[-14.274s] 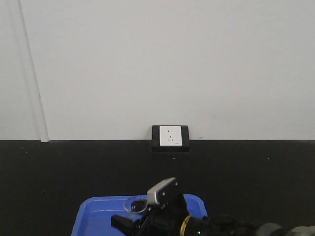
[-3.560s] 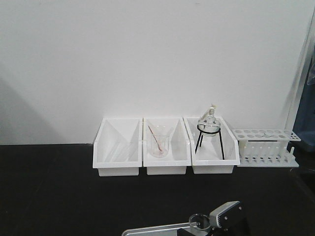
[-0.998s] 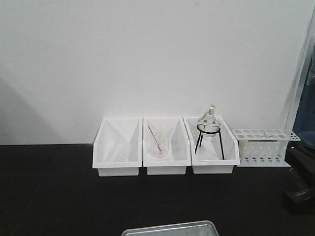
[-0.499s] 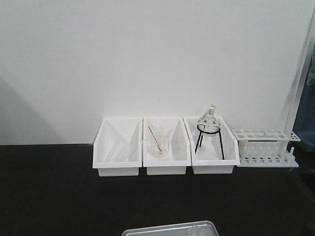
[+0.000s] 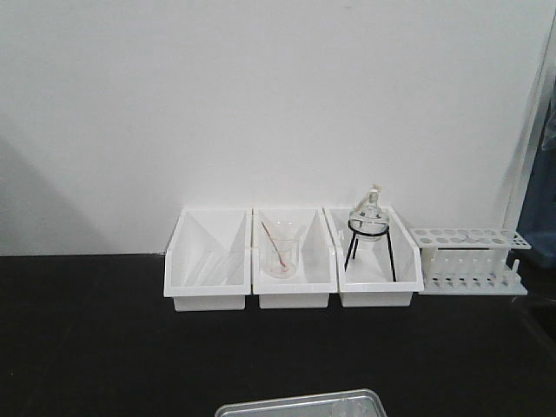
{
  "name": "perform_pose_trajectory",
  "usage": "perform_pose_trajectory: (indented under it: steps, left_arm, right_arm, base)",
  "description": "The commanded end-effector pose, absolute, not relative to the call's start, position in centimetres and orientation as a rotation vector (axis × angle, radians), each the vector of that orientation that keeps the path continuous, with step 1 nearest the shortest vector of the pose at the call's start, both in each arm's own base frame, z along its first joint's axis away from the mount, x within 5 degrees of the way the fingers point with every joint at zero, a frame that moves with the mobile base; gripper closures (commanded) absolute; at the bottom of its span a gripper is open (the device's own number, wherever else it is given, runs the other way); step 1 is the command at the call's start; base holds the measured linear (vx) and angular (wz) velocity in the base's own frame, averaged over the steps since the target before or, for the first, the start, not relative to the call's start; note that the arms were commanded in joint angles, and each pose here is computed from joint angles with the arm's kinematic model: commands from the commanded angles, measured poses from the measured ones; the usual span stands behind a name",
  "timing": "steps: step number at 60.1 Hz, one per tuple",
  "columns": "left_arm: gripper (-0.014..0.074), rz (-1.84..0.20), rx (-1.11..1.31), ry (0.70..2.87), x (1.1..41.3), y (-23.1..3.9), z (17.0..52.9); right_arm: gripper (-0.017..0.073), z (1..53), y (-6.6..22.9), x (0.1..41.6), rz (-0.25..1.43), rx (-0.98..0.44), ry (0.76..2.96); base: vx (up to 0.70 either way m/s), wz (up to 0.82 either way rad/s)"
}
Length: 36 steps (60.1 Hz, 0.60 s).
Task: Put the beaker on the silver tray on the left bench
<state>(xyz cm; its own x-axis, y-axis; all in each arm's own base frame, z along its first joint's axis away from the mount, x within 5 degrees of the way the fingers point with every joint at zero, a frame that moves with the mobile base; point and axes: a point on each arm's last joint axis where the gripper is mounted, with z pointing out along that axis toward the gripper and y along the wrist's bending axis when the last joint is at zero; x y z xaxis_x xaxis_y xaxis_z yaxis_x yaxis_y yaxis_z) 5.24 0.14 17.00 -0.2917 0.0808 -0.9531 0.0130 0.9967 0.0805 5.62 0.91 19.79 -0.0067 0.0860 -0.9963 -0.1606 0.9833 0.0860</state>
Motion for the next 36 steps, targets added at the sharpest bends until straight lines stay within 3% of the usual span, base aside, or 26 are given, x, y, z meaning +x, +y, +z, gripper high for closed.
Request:
perform_pose_trajectory:
  steps: [1,36]
  left_arm:
    - [0.0592,0.056,0.071,1.803,5.42,0.06,17.02]
    - [0.0592,0.056,0.071,1.803,5.42,0.06,17.02]
  right_arm:
    - [0.0573,20.33,0.88,5.53,0.176,-0.072,1.486]
    - [0.0571,20.34,0.88,5.51,0.179,-0.070,1.484]
  base:
    - [0.00,0.00]
    - [0.00,0.00]
